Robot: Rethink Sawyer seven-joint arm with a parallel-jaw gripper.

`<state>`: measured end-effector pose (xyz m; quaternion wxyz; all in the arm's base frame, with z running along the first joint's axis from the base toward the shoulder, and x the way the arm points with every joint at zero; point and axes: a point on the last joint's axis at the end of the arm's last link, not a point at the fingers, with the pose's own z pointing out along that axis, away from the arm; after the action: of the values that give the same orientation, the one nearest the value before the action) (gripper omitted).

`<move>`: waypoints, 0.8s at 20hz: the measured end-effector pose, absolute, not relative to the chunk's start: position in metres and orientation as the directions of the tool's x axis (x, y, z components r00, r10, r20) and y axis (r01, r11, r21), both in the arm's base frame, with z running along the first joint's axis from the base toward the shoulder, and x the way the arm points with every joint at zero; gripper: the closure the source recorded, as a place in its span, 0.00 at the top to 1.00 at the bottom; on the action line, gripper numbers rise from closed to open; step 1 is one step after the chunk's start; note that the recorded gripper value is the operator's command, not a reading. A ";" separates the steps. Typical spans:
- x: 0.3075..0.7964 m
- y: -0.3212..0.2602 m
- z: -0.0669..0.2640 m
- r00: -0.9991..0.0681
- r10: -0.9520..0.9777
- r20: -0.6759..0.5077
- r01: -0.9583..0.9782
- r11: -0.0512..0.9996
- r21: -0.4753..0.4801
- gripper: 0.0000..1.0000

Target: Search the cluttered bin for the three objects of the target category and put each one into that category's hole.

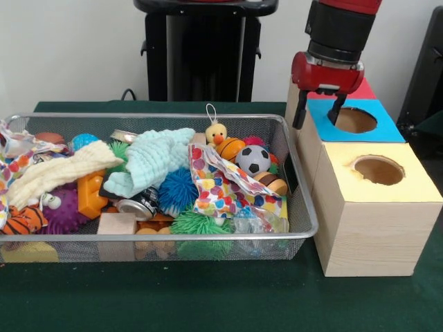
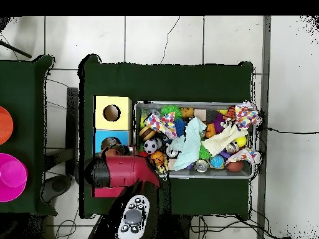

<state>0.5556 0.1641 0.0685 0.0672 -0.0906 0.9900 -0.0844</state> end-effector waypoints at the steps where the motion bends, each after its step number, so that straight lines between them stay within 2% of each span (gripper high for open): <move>1: 0.556 0.166 0.070 -0.973 -0.196 -0.121 -0.172 0.968 -0.184 1.00; 16: 0.574 0.164 0.119 -0.963 -0.188 -0.196 -0.143 0.964 -0.224 1.00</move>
<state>0.5737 0.1644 0.1187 0.1081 -0.0838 0.9851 -0.1045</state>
